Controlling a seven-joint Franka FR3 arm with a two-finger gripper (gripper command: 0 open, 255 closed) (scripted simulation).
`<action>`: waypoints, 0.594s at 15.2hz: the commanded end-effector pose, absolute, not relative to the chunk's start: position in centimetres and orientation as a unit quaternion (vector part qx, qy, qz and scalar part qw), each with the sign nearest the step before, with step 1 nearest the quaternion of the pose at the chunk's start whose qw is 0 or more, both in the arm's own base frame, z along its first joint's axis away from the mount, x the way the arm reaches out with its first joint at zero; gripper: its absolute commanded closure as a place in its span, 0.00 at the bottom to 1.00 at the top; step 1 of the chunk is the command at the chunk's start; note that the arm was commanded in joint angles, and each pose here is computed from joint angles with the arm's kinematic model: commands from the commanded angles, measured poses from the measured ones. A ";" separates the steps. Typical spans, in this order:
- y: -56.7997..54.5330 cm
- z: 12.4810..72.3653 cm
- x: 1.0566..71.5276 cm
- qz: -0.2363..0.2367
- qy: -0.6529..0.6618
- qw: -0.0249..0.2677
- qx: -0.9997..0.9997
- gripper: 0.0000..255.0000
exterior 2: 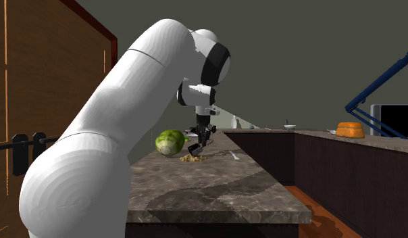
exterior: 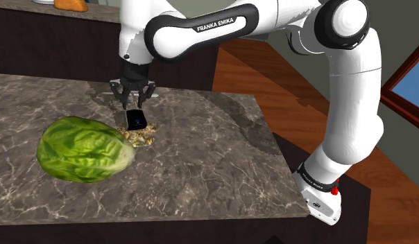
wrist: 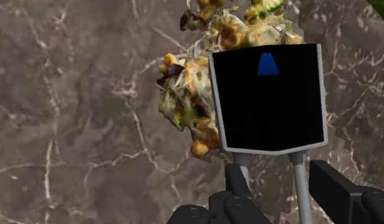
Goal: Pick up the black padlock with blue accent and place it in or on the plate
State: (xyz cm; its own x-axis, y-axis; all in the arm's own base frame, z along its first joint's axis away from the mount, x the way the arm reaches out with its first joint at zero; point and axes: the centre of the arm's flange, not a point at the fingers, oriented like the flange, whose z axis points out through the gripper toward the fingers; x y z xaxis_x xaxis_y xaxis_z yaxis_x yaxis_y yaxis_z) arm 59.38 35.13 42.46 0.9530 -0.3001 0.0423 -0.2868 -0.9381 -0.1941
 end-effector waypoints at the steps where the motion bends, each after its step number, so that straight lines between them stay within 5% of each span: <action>1: 36.0 39.7 57.9 -0.004 0.142 0.077 -0.987 1.00; 6: 36.0 39.2 57.9 -0.007 0.142 0.079 -0.987 1.00; 7: 36.0 39.2 57.9 -0.007 0.142 0.079 -0.987 0.00; 9: 36.7 41.3 55.1 -0.048 0.130 0.061 -0.988 0.00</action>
State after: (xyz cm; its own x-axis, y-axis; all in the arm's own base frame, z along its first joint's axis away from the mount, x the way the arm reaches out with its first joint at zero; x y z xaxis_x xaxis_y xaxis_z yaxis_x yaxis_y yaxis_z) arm 56.08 36.28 40.29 0.9616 -0.2712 0.0432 -0.2628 -0.9543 -0.1426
